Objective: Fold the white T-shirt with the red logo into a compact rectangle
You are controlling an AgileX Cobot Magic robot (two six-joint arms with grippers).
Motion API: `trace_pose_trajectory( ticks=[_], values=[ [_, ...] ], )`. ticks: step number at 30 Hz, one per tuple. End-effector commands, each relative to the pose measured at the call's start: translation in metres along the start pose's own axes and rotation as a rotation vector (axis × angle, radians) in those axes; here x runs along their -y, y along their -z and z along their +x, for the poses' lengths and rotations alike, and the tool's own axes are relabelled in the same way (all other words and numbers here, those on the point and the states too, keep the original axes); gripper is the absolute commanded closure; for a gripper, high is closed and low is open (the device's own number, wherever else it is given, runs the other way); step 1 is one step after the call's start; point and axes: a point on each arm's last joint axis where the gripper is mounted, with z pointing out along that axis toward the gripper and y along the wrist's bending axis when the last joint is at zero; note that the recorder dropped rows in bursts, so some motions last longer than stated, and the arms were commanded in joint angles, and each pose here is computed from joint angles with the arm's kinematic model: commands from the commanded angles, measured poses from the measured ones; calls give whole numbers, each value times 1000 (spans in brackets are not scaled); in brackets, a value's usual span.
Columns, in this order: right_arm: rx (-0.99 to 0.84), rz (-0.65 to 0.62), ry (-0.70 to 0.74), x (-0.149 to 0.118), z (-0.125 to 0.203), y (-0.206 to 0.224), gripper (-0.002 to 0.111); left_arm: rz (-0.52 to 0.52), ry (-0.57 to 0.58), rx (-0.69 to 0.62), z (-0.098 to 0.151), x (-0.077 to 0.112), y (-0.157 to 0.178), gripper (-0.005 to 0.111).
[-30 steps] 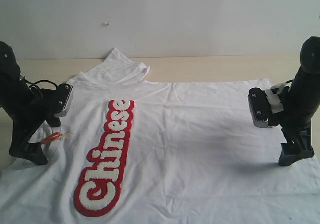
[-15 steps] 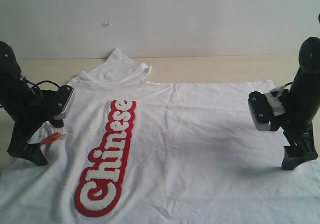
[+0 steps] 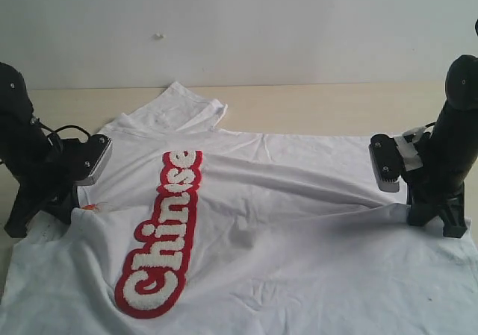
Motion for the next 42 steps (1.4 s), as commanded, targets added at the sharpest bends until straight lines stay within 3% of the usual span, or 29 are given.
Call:
trace_pose_trajectory(
  ticks=[1,8,15,23,30,34,42],
  values=[
    [-25,-11,11,0,4,-15,108,24,-14,-29,2,2,-1,107],
    [-16,47,17,4,2,23,108,-52,-14,-96,5,6,39,107],
    [-127,93,74,9,11,95,108,-159,101,-109,19,23,102,107],
    [64,206,-43,0,15,138,108,-315,146,-114,17,53,171,107],
    [131,300,-52,-25,11,184,108,-352,196,-99,6,88,211,107],
    [162,285,-45,-54,11,212,108,-349,203,-20,-11,115,232,107],
    [306,383,-65,-121,8,247,108,-526,318,137,-45,164,275,107]
  ],
)
